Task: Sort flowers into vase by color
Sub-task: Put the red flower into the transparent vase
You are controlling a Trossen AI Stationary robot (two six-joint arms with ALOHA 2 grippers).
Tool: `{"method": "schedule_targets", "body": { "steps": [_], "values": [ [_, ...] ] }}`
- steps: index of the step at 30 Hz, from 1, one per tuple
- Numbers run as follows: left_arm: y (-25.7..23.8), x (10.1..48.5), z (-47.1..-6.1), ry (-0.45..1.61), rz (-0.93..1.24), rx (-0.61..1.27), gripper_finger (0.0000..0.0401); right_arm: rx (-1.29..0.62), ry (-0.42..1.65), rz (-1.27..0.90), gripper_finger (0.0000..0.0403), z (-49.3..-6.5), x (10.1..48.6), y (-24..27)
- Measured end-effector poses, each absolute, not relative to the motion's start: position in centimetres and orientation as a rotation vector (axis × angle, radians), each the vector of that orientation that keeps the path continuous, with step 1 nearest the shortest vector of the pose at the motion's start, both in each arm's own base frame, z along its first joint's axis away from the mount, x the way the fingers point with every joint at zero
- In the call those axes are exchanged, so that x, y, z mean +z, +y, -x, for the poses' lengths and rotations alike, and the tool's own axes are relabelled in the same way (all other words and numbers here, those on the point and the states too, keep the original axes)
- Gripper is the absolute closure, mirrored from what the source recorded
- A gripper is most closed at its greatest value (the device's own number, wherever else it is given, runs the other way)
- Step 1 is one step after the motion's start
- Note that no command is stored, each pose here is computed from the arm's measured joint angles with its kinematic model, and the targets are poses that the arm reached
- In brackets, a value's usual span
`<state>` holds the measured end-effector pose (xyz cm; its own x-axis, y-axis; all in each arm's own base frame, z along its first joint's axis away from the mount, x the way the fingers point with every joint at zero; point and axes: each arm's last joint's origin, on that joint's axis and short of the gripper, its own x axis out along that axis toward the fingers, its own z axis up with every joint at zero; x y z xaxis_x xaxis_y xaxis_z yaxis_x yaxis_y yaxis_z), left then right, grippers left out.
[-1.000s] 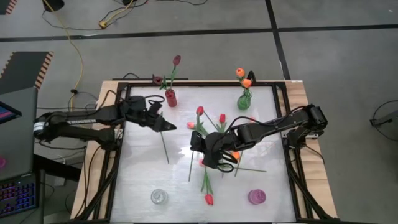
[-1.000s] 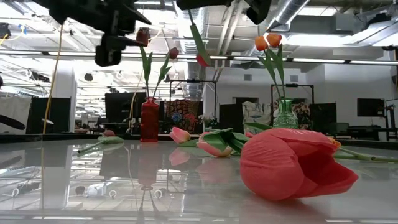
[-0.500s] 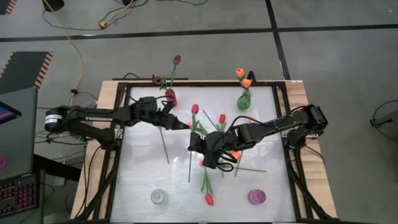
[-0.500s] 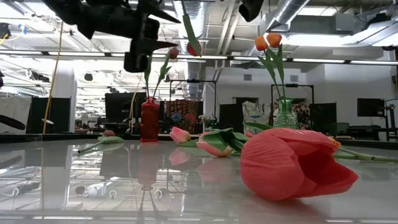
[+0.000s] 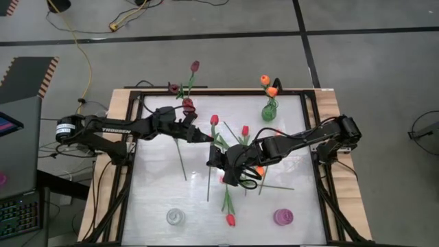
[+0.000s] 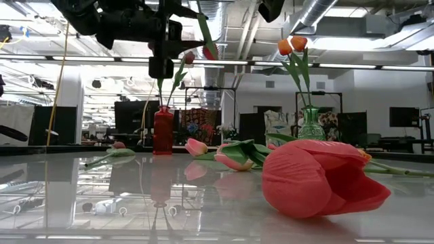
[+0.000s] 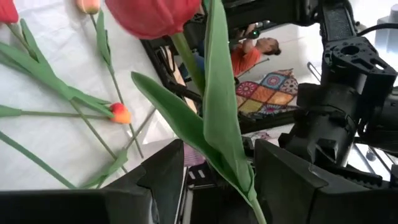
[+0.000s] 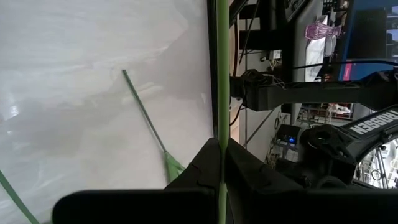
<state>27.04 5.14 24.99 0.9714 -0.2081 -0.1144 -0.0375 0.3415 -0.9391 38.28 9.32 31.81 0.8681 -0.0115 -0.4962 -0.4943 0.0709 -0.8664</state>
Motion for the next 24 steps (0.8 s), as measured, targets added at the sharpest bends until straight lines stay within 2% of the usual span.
{"method": "schedule_targets", "body": {
  "steps": [4, 16, 24],
  "values": [
    [5.14, 25.41, -27.08, 0.192, 1.193, -0.139, 0.0243, 0.38, 0.426, 1.466, 0.036, -38.28, 31.81, 9.32],
    [5.15, 25.35, -27.08, 0.188, 1.144, -0.133, 0.0356, 0.379, 0.426, 1.465, 0.036, -38.28, 31.81, 9.32],
    [5.15, 25.38, -27.08, 0.184, 1.117, -0.136, 0.0393, 0.378, 0.432, 1.45, 0.0358, -38.28, 31.76, 9.32]
  ]
}}
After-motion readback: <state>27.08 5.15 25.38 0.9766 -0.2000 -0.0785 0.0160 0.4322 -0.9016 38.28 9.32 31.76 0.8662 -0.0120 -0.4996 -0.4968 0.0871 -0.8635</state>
